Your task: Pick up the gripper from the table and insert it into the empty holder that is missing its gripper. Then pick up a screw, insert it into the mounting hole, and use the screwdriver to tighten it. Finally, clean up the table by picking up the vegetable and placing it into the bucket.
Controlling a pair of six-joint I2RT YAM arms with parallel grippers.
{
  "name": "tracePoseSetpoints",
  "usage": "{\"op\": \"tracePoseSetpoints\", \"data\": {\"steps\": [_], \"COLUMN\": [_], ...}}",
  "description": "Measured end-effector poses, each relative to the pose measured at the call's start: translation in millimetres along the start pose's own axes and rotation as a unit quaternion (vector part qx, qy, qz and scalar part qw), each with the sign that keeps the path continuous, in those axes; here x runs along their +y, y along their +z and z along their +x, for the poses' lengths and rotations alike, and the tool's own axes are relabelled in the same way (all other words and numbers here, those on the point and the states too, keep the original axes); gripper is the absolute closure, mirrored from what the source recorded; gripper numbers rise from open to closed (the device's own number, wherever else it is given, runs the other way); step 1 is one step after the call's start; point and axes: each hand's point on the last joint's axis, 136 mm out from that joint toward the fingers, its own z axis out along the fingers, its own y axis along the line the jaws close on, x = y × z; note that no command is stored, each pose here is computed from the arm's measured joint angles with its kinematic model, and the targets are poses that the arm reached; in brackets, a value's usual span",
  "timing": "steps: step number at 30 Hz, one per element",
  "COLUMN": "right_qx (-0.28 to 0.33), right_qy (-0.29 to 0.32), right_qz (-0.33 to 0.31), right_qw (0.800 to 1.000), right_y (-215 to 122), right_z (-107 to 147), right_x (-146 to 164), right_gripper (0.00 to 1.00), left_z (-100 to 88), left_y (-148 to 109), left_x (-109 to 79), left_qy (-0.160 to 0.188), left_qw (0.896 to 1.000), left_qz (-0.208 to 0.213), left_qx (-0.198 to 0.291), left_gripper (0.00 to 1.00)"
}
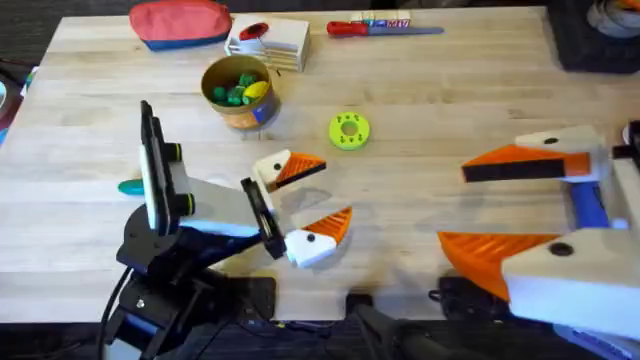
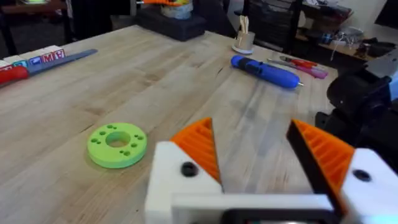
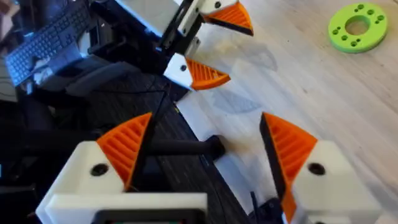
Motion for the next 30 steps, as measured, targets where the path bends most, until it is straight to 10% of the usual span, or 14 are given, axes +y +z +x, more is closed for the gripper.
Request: {"op": "tracePoseSetpoints", "data": {"steps": [9,22,30], "right_qx": [0.001,0.019,0.063], "right_qy": [0.001,0.026,0.134], "right_qz": [0.0,0.115,0.33], "right_qw": [1.0,0.993,0.932], "right_y": [0.0,-1.3,-3.4], "right_z": [0.6,12.2,32.7], "right_x": [0.0,-41.6,-144.4], "right_gripper": [0.008,0.008,0.009], "left_z": [-0.1,-0.1,0.0], "left_y": [0.0,0.0,0.0], "left_x": [0.2,0.1,0.0], "left_qy": [0.003,0.003,0.003], "left_qw": [1.0,1.0,1.0], "left_qz": [0.0,0.0,0.0], "left_qx": [0.0,0.0,0.0], "left_gripper": [0.978,0.987,0.987]}}
